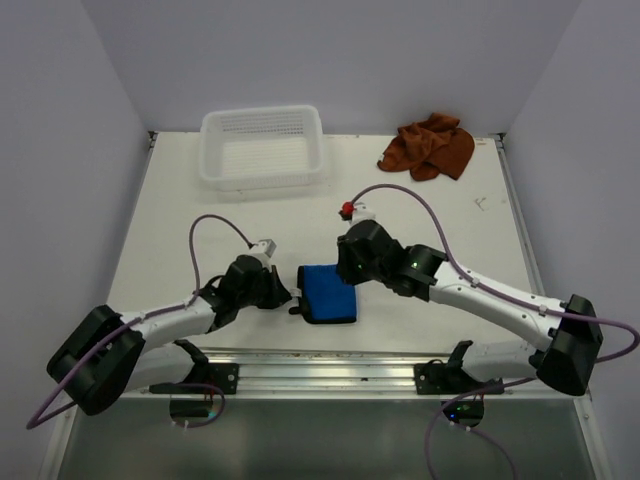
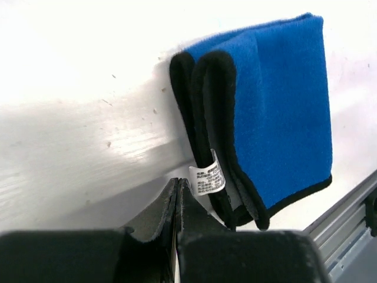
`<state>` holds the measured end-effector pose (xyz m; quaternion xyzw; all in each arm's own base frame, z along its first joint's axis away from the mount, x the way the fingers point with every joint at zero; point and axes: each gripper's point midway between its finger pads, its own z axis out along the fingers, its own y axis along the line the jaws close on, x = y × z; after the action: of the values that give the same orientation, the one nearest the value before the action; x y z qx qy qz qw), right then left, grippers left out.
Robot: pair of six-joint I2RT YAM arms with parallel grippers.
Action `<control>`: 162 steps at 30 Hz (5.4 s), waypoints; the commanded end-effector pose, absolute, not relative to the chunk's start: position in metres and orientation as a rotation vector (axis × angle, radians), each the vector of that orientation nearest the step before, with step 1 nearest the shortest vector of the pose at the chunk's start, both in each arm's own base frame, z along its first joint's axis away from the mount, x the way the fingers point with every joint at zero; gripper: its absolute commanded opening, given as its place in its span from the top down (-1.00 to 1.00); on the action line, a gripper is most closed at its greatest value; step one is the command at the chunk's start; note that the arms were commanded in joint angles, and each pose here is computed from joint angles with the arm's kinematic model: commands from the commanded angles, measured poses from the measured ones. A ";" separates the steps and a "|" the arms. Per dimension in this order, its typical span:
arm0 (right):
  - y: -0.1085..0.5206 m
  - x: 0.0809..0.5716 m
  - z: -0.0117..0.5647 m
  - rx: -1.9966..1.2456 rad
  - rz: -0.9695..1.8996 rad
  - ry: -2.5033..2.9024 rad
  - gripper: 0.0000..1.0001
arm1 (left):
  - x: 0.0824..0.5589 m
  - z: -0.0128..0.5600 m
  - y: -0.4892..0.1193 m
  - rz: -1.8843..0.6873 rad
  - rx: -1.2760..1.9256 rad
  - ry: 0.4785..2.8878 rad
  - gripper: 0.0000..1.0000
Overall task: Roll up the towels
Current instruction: Fold the towel
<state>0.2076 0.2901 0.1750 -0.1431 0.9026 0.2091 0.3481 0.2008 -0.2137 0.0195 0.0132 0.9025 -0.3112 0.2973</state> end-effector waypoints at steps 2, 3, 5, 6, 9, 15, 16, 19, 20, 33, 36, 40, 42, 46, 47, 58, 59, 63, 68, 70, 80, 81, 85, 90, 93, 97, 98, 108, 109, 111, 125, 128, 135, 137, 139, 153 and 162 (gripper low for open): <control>0.254 0.217 0.133 -0.229 0.502 2.420 0.63 | 0.225 0.056 -0.183 -0.533 0.017 2.383 1.00; 0.255 0.218 0.133 -0.229 0.526 2.411 0.63 | 0.235 0.077 -0.184 -0.520 0.008 2.338 1.00; 0.254 0.224 0.133 -0.222 0.519 2.405 0.63 | 0.242 0.100 -0.179 -0.488 0.013 2.289 1.00; 0.257 0.228 0.132 -0.234 0.513 2.408 0.63 | 0.250 0.122 -0.185 -0.516 0.032 2.234 1.00; 0.259 0.243 0.133 -0.214 0.513 2.394 0.64 | 0.258 0.146 -0.207 -0.620 0.110 2.165 1.00; 0.267 0.277 0.108 -0.139 0.504 2.455 0.73 | 0.264 0.134 -0.260 -0.856 0.235 2.152 1.00; 0.268 0.279 0.105 -0.139 0.507 2.457 0.73 | 0.261 0.125 -0.265 -0.869 0.247 2.176 1.00; 0.272 0.284 0.088 -0.146 0.497 2.491 0.73 | 0.258 0.116 -0.276 -0.888 0.306 2.187 1.00; 0.271 0.284 0.076 -0.149 0.480 2.520 0.74 | 0.257 0.113 -0.278 -0.884 0.320 2.196 1.00; 0.274 0.279 0.065 -0.178 0.501 2.549 0.72 | 0.268 0.025 -0.240 -0.503 0.268 2.413 1.00; 0.271 0.271 0.078 -0.180 0.539 2.532 0.64 | 0.269 0.009 -0.234 -0.441 0.262 2.442 1.00; 0.270 0.246 0.094 -0.184 0.642 2.531 0.56 | 0.269 0.001 -0.236 -0.443 0.264 2.461 1.00; 0.265 0.233 0.090 -0.173 0.656 2.535 0.56 | 0.269 0.002 -0.238 -0.460 0.257 2.457 1.00; 0.256 0.212 0.089 -0.157 0.683 2.533 0.58 | 0.267 0.003 -0.239 -0.474 0.260 2.457 1.00; 0.252 0.208 0.082 -0.152 0.685 2.536 0.58 | 0.268 0.003 -0.239 -0.473 0.258 2.457 1.00; 0.251 0.176 0.016 -0.166 0.698 2.678 0.63 | 0.265 0.009 -0.236 -0.474 0.239 2.450 1.00; 0.246 0.174 0.014 -0.169 0.668 2.690 0.63 | 0.264 0.009 -0.234 -0.467 0.237 2.452 1.00; 0.239 0.178 0.028 -0.193 0.626 2.659 0.62 | 0.263 0.011 -0.228 -0.430 0.231 2.457 1.00; 0.242 0.183 0.060 -0.240 0.636 2.613 0.34 | 0.260 0.010 -0.214 -0.369 0.188 2.466 1.00; 0.240 0.186 0.069 -0.228 0.630 2.591 0.21 | 0.260 0.016 -0.209 -0.361 0.138 2.445 1.00; 0.259 0.178 0.074 -0.052 0.842 2.575 0.04 | 0.236 0.021 -0.194 -0.455 0.007 2.397 1.00; 0.260 0.178 0.071 -0.046 0.842 2.581 0.03 | 0.235 0.025 -0.193 -0.463 0.003 2.387 1.00; 0.266 0.182 0.062 -0.044 0.841 2.600 0.02 | 0.238 0.038 -0.190 -0.462 -0.005 2.352 0.91; 0.270 0.188 0.054 -0.041 0.831 2.603 0.01 | 0.239 0.057 -0.186 -0.461 -0.003 2.311 0.67; 0.270 0.189 0.047 -0.038 0.808 2.617 0.01 | 0.240 0.067 -0.187 -0.462 0.000 2.295 0.57; 0.268 0.189 0.034 -0.035 0.779 2.641 0.01 | 0.245 0.081 -0.194 -0.494 0.015 2.275 0.42; 0.268 0.190 0.032 -0.035 0.775 2.637 0.01 | 0.246 0.084 -0.196 -0.501 0.019 2.267 0.39; 0.267 0.185 0.010 -0.026 0.788 2.662 0.57 | 0.269 0.116 -0.223 -0.552 0.093 2.224 0.28; 0.267 0.185 0.012 -0.028 0.792 2.656 0.63 | 0.273 0.122 -0.225 -0.558 0.080 2.214 0.28; 0.266 0.185 0.010 -0.030 0.794 2.651 0.77 | 0.276 0.122 -0.234 -0.591 0.073 2.215 0.28; 0.276 0.187 0.014 -0.031 0.881 2.543 1.00 | 0.293 0.095 -0.289 -0.691 0.088 2.320 0.21; 0.277 0.185 0.014 -0.040 0.876 2.540 1.00 | 0.301 0.096 -0.297 -0.669 0.084 2.311 0.21; 0.278 0.184 0.017 -0.039 0.847 2.508 1.00 | 0.297 0.066 -0.298 -0.548 0.115 2.418 0.20; 0.278 0.184 0.018 -0.035 0.846 2.504 1.00 | 0.297 0.062 -0.296 -0.505 0.115 2.435 0.19; 0.279 0.184 0.018 -0.033 0.842 2.502 1.00 | 0.299 0.059 -0.296 -0.474 0.117 2.438 0.18; 0.282 0.181 0.014 -0.027 0.848 2.500 1.00 | 0.299 0.026 -0.290 -0.294 0.157 2.520 0.12; 0.289 0.178 0.016 -0.045 0.872 2.487 1.00 | 0.295 0.002 -0.289 -0.184 0.193 2.574 0.10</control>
<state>0.1784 0.2868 0.0169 -0.0188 0.9156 0.3193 0.2437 0.2978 -0.2985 0.0212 0.0611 0.9486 -0.1150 0.2886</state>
